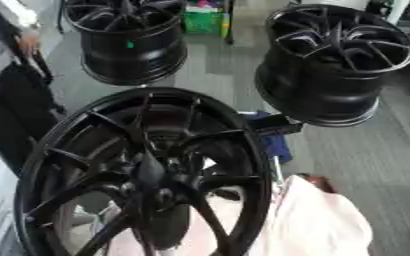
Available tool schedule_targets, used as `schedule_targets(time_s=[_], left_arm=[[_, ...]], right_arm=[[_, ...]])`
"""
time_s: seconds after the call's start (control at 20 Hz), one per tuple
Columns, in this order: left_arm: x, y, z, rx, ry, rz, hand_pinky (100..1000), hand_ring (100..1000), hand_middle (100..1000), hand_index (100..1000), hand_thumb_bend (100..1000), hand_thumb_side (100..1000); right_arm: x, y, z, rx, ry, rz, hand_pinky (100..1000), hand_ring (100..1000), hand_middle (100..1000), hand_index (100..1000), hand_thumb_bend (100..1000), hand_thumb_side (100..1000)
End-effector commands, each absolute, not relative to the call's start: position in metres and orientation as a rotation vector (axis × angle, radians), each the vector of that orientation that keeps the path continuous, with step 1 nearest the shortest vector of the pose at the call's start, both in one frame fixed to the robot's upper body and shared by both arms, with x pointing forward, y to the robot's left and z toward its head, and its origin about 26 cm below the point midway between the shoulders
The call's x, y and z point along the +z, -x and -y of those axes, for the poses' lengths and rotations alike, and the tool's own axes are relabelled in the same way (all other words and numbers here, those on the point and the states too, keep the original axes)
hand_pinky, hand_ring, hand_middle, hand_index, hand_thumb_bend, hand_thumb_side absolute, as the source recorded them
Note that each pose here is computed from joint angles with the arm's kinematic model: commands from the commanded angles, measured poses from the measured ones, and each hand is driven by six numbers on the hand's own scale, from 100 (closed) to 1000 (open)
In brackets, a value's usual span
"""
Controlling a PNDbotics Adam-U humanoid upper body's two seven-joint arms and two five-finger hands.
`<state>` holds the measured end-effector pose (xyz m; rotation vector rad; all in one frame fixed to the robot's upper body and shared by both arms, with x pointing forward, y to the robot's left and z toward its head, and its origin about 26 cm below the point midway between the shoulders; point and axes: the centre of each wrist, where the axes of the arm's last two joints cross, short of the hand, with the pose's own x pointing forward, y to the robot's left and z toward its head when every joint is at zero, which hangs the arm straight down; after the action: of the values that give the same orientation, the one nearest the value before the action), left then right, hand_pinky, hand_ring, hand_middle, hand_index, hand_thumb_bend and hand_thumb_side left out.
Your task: Pull the pin out of the wheel hub.
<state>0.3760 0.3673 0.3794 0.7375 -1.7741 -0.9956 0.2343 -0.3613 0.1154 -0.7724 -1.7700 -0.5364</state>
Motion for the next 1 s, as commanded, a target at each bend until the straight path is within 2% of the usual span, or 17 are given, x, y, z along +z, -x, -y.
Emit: schedule_targets(time_s=[0.05, 0.4, 0.8, 0.9, 1.0], left_arm=[[0.395, -0.368, -0.388, -0.934, -0.821, 1.790, 712, 556, 246, 514, 108, 100], [0.358, -0.363, -0.447, -0.827, -0.963, 1.592, 710, 559, 250, 519, 119, 100], [0.319, -0.367, -0.451, -0.938, -0.923, 1.495, 711, 569, 275, 535, 166, 100], [0.311, -0.368, -0.453, -0.943, -0.940, 1.456, 713, 577, 300, 548, 194, 100], [0.305, -0.369, -0.455, -0.943, -0.955, 1.428, 726, 603, 362, 600, 244, 100]], right_arm=[[0.126, -0.233, 0.366, -0.514, 0.814, 1.806, 703, 672, 700, 744, 100, 741], [0.128, -0.232, 0.370, -0.513, 0.845, 1.813, 703, 672, 700, 745, 100, 735], [0.128, -0.233, 0.369, -0.513, 0.842, 1.817, 703, 672, 700, 744, 100, 736], [0.128, -0.233, 0.369, -0.515, 0.842, 1.816, 703, 672, 700, 744, 100, 736], [0.128, -0.233, 0.369, -0.517, 0.841, 1.817, 702, 672, 700, 744, 100, 735]])
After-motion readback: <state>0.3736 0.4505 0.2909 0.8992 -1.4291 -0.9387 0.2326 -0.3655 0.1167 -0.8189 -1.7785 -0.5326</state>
